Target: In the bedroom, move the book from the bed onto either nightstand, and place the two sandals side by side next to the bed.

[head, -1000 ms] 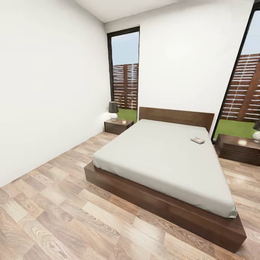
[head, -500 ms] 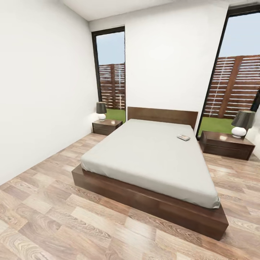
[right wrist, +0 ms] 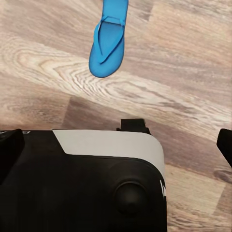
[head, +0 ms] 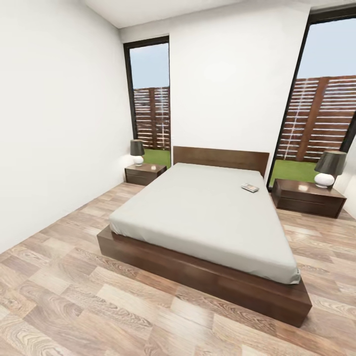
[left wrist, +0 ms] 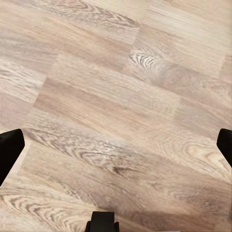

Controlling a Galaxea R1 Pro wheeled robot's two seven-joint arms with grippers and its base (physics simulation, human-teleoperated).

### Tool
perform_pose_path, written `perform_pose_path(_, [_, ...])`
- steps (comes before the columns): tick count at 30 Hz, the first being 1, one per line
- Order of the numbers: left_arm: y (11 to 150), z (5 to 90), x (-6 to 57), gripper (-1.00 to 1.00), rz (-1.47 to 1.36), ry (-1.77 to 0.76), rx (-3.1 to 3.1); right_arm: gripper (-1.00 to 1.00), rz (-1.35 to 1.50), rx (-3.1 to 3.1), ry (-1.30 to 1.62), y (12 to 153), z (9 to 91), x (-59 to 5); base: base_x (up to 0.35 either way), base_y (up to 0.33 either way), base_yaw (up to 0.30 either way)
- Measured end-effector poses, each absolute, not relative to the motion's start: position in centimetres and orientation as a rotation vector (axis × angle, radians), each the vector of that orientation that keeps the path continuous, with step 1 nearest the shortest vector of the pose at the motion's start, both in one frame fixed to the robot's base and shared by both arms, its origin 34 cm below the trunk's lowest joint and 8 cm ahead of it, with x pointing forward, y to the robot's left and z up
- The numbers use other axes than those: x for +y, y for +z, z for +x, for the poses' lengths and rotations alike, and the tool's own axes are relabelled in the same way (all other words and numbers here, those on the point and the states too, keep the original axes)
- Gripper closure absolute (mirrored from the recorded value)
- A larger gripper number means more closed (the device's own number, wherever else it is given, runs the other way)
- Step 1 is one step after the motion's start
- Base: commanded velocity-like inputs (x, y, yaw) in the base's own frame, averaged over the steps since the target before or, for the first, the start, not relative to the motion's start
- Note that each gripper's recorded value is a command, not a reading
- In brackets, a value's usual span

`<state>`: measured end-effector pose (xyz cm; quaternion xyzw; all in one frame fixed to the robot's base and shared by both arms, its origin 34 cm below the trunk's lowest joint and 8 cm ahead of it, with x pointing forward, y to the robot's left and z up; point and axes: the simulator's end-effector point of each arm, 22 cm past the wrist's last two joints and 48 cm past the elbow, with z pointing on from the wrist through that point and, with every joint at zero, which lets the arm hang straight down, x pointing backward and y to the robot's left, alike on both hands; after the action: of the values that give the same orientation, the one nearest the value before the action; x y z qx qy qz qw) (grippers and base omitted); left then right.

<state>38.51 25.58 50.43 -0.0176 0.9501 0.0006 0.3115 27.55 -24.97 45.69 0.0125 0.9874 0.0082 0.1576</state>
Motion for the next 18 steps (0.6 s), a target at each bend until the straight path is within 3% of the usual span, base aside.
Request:
perform_pose_path(10, [50.43, 38.51, 25.52, -1.00, -0.047, 0.001, 2.508, -1.00, 0.036, 2.825, 0.024, 45.69, 27.54, -24.96, 0.006, 0.005, 0.000])
perform_pose_path(18, [50.44, 38.51, 25.57, -1.00, -0.046, 0.001, 2.507, -1.00, 0.036, 2.824, 0.024, 45.70, 27.54, -24.96, 0.180, 0.000, 0.000])
